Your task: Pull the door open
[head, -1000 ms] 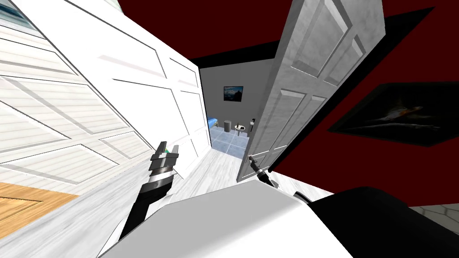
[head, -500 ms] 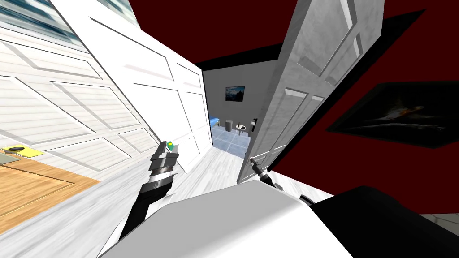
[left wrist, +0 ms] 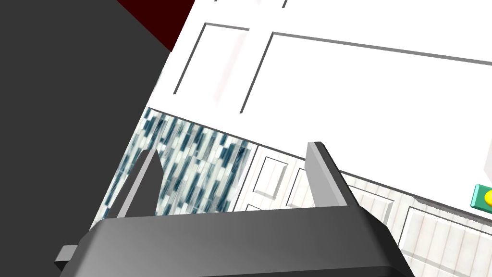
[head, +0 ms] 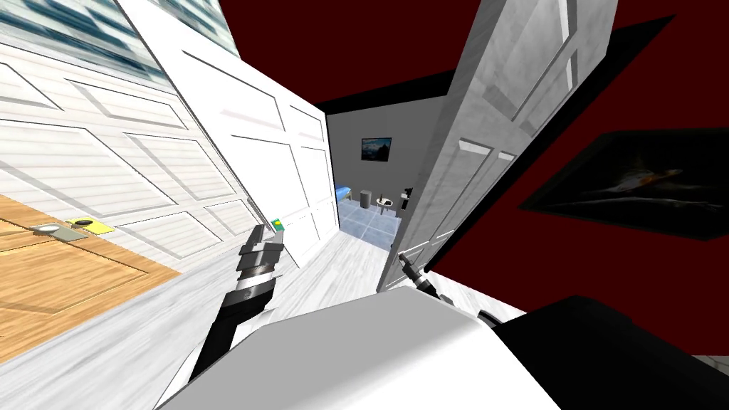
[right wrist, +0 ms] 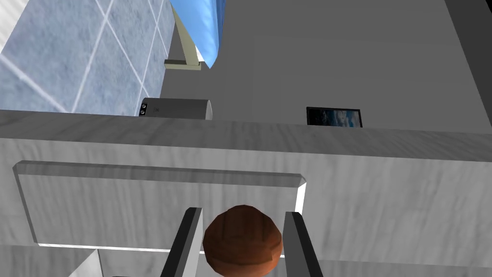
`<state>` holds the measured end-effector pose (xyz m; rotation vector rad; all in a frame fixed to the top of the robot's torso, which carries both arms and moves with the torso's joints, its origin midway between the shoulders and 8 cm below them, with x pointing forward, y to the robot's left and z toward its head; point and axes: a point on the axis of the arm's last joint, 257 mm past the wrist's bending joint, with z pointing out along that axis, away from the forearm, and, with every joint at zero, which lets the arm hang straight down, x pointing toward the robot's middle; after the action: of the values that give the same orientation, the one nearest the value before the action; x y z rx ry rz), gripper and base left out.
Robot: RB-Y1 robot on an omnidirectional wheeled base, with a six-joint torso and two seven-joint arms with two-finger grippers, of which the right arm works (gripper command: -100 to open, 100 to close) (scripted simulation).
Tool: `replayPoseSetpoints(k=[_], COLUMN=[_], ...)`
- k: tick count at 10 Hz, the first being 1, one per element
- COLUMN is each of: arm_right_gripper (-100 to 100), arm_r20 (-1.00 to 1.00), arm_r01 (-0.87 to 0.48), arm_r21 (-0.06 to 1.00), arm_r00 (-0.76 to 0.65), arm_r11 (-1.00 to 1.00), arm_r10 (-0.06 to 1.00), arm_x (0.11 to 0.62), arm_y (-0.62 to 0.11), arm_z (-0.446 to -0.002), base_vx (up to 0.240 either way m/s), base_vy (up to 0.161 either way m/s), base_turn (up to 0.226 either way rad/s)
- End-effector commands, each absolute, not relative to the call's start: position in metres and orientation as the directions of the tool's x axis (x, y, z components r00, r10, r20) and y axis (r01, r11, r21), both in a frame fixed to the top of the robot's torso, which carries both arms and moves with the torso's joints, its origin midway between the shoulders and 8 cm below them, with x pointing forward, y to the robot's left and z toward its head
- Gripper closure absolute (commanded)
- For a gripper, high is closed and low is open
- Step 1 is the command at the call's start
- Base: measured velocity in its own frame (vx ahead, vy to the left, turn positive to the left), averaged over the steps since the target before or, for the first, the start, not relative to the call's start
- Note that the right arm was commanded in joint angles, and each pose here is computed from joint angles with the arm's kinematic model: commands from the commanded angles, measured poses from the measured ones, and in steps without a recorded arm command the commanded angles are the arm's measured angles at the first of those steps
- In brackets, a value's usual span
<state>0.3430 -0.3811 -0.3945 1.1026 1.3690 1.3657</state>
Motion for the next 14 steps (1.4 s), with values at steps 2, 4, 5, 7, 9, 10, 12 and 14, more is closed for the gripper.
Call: replayPoseSetpoints(k=[2,4,5,7,9,10,12,14], arm_right_gripper=[100,100,100,100,100,100,100,100], arm_r20=[0.002,0.002,0.001,0.001,0.0,0.002,0.006,0.006], arm_r01=[0.004,0.002,0.002,0.001,0.0,0.006,0.008,0.008], arm_r21=[1.0,1.0,1.0,1.0,1.0,1.0,1.0,1.0], arm_r00=[-0.225,-0.233,-0.237,-0.244,-0.249,-0.249,-0.28,-0.287], arm_r11=[-0.002,-0.001,-0.001,0.0,0.0,-0.001,-0.004,-0.004], arm_r10=[0.974,0.973,0.972,0.97,0.968,0.969,0.96,0.958], arm_x=[0.336,0.33,0.327,0.321,0.317,0.317,0.311,0.31], arm_y=[-0.382,-0.384,-0.385,-0.387,-0.389,-0.387,-0.381,-0.38], arm_z=[-0.394,-0.394,-0.393,-0.392,-0.392,-0.394,-0.396,-0.396], base_vx=[-0.186,-0.191,-0.207,-0.223,-0.179,-0.076,-0.147,-0.1], base_vy=[-0.088,-0.085,-0.094,-0.087,-0.095,-0.03,-0.06,-0.032], base_turn=[0.16,0.17,0.152,0.159,0.127,0.025,0.06,0.01])
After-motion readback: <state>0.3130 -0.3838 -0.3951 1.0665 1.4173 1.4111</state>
